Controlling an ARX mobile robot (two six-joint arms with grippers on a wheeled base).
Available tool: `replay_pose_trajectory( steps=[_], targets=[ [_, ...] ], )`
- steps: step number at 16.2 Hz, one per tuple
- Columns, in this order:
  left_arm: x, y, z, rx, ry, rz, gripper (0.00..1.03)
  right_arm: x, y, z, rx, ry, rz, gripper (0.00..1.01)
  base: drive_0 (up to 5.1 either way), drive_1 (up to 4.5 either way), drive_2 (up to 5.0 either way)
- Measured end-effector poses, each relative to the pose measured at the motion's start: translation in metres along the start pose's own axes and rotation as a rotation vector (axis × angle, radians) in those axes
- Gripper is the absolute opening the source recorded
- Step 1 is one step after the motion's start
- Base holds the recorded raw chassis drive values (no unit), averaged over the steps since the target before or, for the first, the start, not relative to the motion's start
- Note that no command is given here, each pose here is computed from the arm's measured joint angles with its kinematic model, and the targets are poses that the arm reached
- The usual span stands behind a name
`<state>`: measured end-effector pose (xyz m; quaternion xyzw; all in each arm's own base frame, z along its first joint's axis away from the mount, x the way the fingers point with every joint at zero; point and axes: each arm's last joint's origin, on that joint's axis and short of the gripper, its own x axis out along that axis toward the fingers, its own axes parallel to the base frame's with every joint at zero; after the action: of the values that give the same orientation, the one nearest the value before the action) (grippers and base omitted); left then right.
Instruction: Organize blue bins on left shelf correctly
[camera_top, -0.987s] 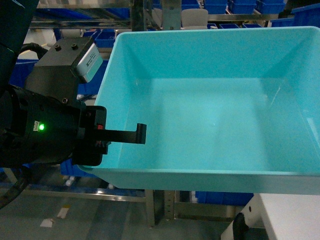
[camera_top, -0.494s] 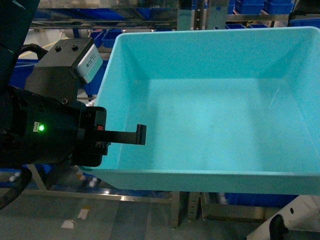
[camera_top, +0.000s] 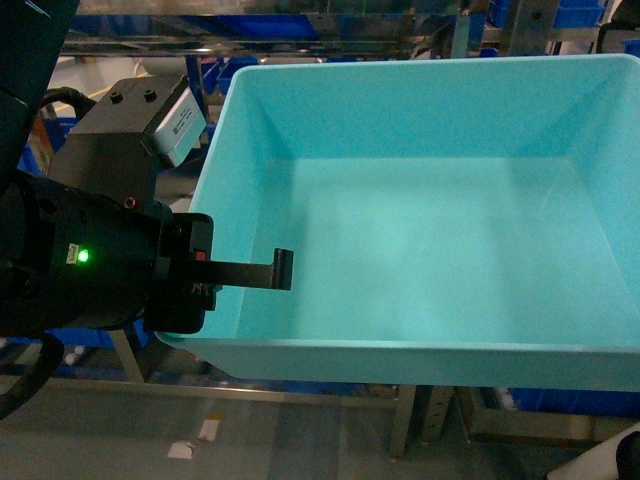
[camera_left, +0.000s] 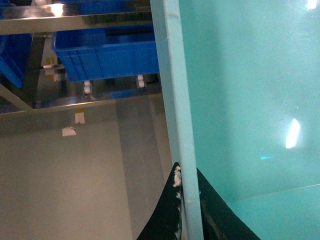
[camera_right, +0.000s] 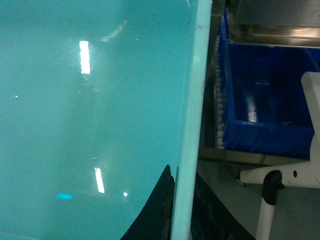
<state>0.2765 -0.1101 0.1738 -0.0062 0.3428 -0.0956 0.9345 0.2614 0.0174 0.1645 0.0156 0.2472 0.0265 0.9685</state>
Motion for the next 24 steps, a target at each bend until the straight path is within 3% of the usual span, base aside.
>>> replay_pose_trajectory(
  steps=[14,17,24],
  targets=[
    [0.0000,0.0000,0.0000,0.000,0.000,0.000,0.02,0.0000,0.0000,0.0000,0.000,0.000,0.000,0.07,-4.8,2.37,2.4],
    [0.0001,0.0012,-0.0001,-0.001,0.002,0.004,0.02,0.0000,0.0016,0.0002,-0.003,-0.002,0.004,0.07,0.0,0.59,-0.7],
    [0.0001,0.0013,-0.0006,0.000,0.003,0.004,0.02,-0.0001,0.0014,0.0000,-0.003,0.000,0.003,0.07,-0.1,4.25,-4.4]
  ],
)
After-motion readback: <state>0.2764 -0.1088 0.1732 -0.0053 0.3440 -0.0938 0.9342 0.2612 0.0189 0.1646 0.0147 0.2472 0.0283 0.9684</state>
